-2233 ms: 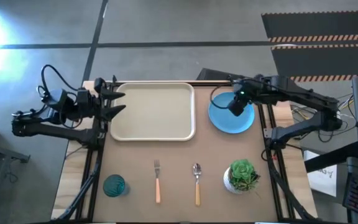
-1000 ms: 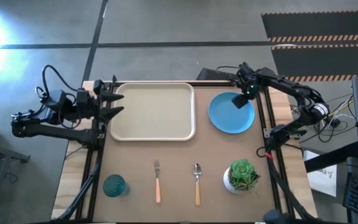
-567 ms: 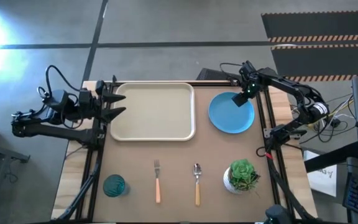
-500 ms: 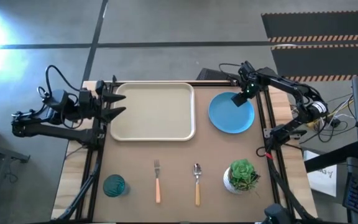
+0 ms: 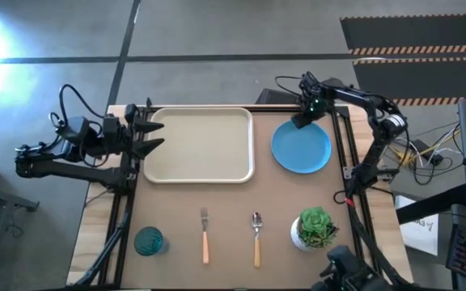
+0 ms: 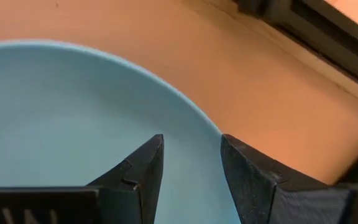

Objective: Pick and place plate/cup/fork/spoon on tray
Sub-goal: Put the light blue plate on the white serving tray

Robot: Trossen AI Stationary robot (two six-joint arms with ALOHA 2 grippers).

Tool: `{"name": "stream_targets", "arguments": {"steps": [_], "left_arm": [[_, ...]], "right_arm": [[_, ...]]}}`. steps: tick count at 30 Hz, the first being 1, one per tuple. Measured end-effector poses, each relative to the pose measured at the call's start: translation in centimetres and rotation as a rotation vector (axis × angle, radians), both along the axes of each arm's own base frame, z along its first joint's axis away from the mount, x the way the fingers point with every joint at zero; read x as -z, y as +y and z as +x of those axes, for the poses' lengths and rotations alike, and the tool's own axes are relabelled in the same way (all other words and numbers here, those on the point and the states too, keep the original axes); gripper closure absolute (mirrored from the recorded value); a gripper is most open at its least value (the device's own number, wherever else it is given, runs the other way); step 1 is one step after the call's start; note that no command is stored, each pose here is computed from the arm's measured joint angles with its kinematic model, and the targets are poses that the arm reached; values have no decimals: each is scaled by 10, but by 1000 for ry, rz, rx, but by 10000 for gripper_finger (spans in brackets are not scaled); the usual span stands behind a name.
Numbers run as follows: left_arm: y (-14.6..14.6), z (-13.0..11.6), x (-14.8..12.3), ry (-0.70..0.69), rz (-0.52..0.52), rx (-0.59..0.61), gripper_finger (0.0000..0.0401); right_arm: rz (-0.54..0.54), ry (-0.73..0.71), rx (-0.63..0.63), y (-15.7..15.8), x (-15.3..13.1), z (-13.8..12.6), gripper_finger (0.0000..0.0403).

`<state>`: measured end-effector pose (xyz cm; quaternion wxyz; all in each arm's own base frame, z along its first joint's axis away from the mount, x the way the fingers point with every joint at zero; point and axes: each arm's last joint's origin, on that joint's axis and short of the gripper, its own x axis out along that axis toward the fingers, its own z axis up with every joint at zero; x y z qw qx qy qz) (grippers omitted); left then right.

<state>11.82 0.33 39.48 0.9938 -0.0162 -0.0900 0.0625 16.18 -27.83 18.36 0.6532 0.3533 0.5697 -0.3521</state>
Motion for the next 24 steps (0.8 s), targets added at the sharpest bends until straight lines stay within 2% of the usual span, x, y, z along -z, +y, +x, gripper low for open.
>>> {"name": "stream_targets", "arguments": {"steps": [11,14,21,24], "left_arm": [[-1,-3,-1,-8,4,23,216],[-1,-3,-1,-9,5,24,216],[-1,-2,0,-3,5,24,216],[-1,-2,0,-2,5,24,216]], "right_arm": [[56,34,-29,-9,11,10,259],[56,35,-30,-7,1,9,259],[-40,-12,-28,-3,-34,6,258],[-48,-17,-28,0,-39,4,257]]}}
